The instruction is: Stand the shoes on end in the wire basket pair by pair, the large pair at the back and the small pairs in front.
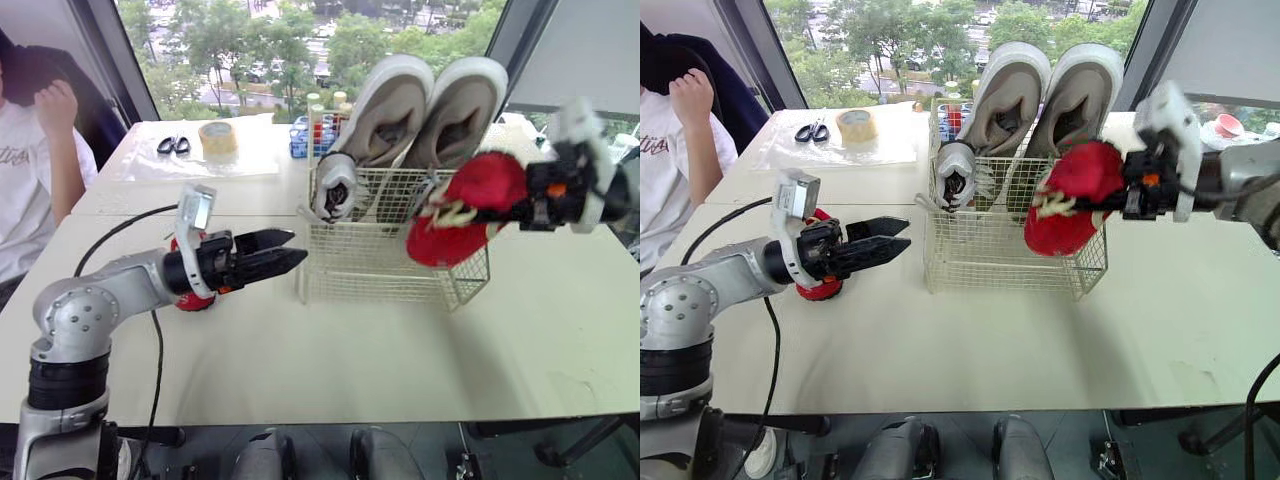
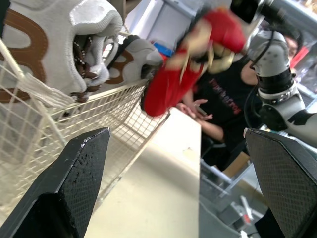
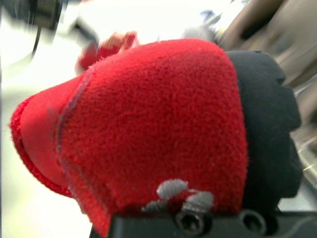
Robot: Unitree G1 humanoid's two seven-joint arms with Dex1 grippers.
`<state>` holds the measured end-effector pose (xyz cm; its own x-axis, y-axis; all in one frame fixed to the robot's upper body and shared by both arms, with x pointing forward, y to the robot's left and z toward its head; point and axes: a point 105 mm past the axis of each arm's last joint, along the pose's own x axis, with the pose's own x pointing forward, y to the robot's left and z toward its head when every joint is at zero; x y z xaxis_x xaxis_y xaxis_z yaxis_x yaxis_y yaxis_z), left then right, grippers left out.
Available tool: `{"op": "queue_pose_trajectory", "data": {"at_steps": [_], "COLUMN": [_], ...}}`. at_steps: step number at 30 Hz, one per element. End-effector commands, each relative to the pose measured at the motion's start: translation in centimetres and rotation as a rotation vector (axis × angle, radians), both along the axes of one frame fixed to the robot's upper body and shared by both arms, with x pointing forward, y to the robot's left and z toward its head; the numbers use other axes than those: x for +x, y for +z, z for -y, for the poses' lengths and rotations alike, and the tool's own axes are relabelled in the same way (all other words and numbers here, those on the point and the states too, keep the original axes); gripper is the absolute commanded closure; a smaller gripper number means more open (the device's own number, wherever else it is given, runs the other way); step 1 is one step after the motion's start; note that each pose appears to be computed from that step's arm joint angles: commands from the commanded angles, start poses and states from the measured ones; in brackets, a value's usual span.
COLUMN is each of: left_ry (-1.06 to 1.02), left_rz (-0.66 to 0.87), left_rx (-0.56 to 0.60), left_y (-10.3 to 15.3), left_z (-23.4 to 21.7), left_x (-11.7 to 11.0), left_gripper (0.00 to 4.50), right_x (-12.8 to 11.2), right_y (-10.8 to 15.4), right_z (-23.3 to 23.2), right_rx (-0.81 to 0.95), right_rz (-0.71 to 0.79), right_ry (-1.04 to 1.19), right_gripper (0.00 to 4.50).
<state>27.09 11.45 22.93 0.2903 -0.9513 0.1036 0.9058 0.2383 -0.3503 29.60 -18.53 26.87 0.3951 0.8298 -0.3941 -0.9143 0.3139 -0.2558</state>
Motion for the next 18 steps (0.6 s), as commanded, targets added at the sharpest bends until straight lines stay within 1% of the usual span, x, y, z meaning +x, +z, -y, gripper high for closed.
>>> {"op": "queue_pose_trajectory", "data": {"at_steps": [1,3,6,7,8,12,13,16,18], "left_ry": [0.028,0.030,0.043,0.046,0.056,0.110,0.129,0.202,0.310], "left_rz": [0.062,0.066,0.068,0.066,0.064,0.053,0.056,0.058,0.074], "left_rx": [-0.009,-0.005,-0.002,-0.001,0.002,0.007,0.009,0.024,0.047], "left_y": [1.2,1.2,1.4,1.4,1.3,1.1,1.1,0.9,0.9], "left_z": [-0.4,-0.4,-0.4,-0.5,-0.6,-1.2,-1.3,-1.9,-2.7], "left_x": [-0.3,-0.4,-0.4,-0.3,-0.3,0.1,0.2,0.6,1.3], "left_gripper": [0.04,0.04,0.04,0.00,0.00,0.00,0.00,0.00,0.00], "right_x": [0.5,0.8,0.9,0.9,0.8,0.1,-0.1,-1.0,-1.6], "right_y": [-0.7,-1.5,-3.6,-4.0,-4.1,-3.3,-3.1,-1.7,-0.5], "right_z": [0.0,0.0,0.6,0.7,0.8,1.1,1.2,1.7,2.2], "right_rx": [-0.059,-0.061,-0.094,-0.098,-0.087,-0.086,-0.100,-0.131,-0.160], "right_rz": [0.066,0.068,0.038,0.031,0.024,0.047,0.061,0.100,0.138], "right_ry": [0.053,0.059,0.046,0.041,0.034,0.014,0.006,-0.015,-0.043], "right_gripper": [3.67,3.67,3.67,2.67,2.43,0.37,0.07,0.07,0.07]}}
